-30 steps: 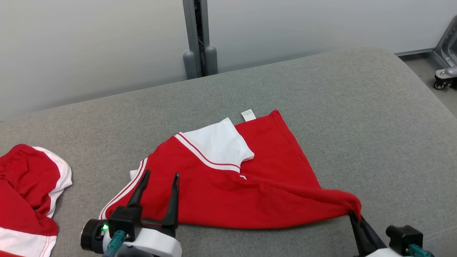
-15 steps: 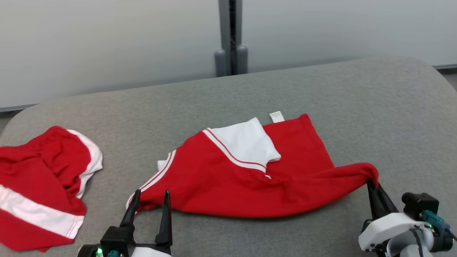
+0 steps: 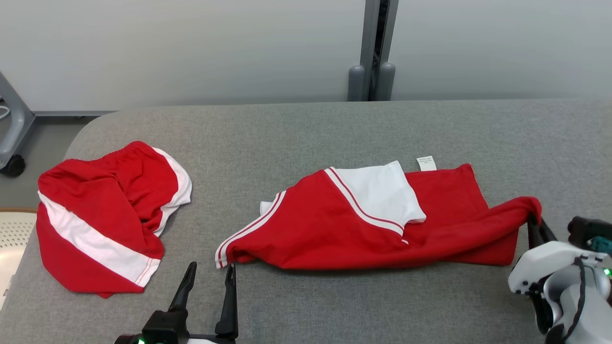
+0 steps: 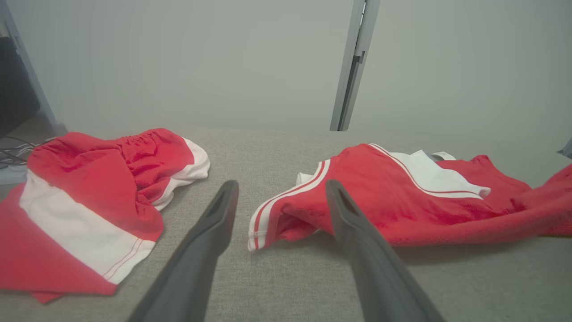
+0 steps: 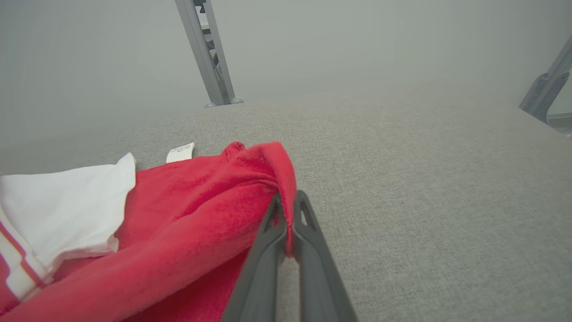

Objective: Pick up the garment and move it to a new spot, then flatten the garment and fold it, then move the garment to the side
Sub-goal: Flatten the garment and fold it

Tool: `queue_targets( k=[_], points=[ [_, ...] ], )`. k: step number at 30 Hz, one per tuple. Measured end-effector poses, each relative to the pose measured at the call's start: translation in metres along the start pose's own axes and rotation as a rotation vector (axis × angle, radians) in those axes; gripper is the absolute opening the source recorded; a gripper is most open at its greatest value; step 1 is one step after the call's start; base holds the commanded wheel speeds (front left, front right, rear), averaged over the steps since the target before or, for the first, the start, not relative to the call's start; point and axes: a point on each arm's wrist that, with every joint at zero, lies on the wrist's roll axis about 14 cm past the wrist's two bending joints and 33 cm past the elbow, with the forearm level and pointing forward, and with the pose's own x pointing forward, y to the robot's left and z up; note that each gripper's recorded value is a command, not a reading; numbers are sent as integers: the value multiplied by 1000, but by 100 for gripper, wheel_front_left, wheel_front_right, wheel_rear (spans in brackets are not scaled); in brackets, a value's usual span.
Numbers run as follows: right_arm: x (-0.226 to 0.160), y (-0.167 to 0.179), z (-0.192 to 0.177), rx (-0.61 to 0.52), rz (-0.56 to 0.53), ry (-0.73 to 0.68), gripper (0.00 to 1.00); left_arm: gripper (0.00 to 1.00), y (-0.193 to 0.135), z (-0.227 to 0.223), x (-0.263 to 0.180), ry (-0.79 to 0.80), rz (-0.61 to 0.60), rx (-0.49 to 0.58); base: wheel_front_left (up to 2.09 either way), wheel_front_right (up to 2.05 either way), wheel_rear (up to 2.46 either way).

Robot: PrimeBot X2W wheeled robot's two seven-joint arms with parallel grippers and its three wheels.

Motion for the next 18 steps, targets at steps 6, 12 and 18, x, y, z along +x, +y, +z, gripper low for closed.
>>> queue_targets(
  k=[6,12,18],
  points=[
    [24,11,23,-21,19,-30,100,100,0,-3,5,11,2,3,0,0,0],
    [28,20,46,-57,43,-106,100,100,-4,-6,9,21,-15,4,0,0,0],
    [-6,46,19,-96,143,-106,100,100,-15,-5,15,15,-49,4,0,0,0]
  ],
)
